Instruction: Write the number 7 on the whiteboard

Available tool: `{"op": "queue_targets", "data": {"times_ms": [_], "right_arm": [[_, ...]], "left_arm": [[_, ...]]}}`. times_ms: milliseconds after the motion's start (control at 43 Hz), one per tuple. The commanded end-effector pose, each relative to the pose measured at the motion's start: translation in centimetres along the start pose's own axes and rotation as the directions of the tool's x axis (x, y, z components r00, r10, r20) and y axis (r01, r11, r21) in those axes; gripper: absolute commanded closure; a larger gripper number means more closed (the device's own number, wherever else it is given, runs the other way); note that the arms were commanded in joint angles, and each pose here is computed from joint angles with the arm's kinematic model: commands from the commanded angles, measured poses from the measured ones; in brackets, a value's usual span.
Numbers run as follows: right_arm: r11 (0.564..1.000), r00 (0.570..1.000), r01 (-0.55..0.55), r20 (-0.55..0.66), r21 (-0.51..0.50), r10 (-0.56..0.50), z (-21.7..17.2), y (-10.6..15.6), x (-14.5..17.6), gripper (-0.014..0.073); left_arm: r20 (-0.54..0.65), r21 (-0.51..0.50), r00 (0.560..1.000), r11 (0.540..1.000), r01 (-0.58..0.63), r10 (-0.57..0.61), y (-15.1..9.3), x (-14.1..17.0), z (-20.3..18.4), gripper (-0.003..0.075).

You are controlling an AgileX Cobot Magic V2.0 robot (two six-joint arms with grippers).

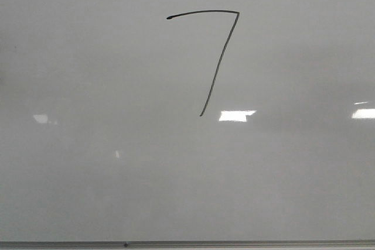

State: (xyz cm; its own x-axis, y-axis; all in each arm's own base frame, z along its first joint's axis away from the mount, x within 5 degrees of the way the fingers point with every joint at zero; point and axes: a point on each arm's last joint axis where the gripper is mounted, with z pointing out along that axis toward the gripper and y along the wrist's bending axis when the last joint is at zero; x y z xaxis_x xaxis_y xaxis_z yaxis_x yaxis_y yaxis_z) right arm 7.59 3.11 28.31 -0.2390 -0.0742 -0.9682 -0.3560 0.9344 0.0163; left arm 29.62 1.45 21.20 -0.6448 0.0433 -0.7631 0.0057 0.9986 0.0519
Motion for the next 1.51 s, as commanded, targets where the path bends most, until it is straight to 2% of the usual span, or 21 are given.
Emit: {"op": "queue_targets", "data": {"times_ms": [0, 325, 557, 743, 976, 1161, 1324, 1394, 1487], "right_arm": [[0.999, 0.997, -0.019, 0.076, 0.035, 0.016, -0.2, -0.3, -1.3, 0.0662], [0.999, 0.997, -0.019, 0.069, 0.031, 0.017, -0.2, -0.3, -1.2, 0.0662], [0.999, 0.997, -0.019, 0.069, 0.030, 0.017, -0.2, -0.3, -1.2, 0.0662], [0.999, 0.998, -0.019, 0.067, 0.029, 0.017, -0.2, -0.2, -1.2, 0.0662], [0.999, 0.997, -0.019, 0.070, 0.031, 0.017, -0.2, -0.3, -1.2, 0.0662], [0.999, 0.997, -0.019, 0.073, 0.033, 0.017, -0.2, -0.3, -1.3, 0.0662], [0.999, 0.997, -0.019, 0.073, 0.033, 0.017, -0.2, -0.3, -1.3, 0.0662], [0.999, 0.997, -0.019, 0.072, 0.033, 0.017, -0.2, -0.3, -1.3, 0.0662], [0.999, 0.997, -0.019, 0.070, 0.031, 0.017, -0.2, -0.3, -1.2, 0.0662]], "left_arm": [[0.160, -0.033, 0.987, 0.999, 0.006, 0.000, 0.1, -2.6, -0.3, 0.0564], [0.200, -0.038, 0.980, 0.999, 0.001, 0.006, 0.1, -3.3, -1.4, 0.0446], [0.202, -0.038, 0.979, 0.999, -0.001, 0.009, 0.1, -3.3, -1.4, 0.0308], [0.220, -0.036, 0.975, 0.999, -0.005, 0.013, 0.1, -3.7, -2.4, 0.0234], [0.290, -0.023, 0.956, 0.999, -0.037, 0.042, -0.1, -4.9, -7.3, 0.0226], [0.396, -0.034, 0.916, 0.998, -0.059, 0.068, -0.1, -5.1, -12.5, 0.0227], [0.486, -0.039, 0.871, 0.998, -0.056, 0.068, -0.3, -3.7, -16.9, 0.0232], [0.495, -0.029, 0.867, 0.998, -0.054, 0.061, -0.5, -2.6, -18.3, 0.0262], [0.505, -0.018, 0.860, 0.998, -0.064, 0.064, -0.7, -0.7, -20.2, 0.0372]]}}
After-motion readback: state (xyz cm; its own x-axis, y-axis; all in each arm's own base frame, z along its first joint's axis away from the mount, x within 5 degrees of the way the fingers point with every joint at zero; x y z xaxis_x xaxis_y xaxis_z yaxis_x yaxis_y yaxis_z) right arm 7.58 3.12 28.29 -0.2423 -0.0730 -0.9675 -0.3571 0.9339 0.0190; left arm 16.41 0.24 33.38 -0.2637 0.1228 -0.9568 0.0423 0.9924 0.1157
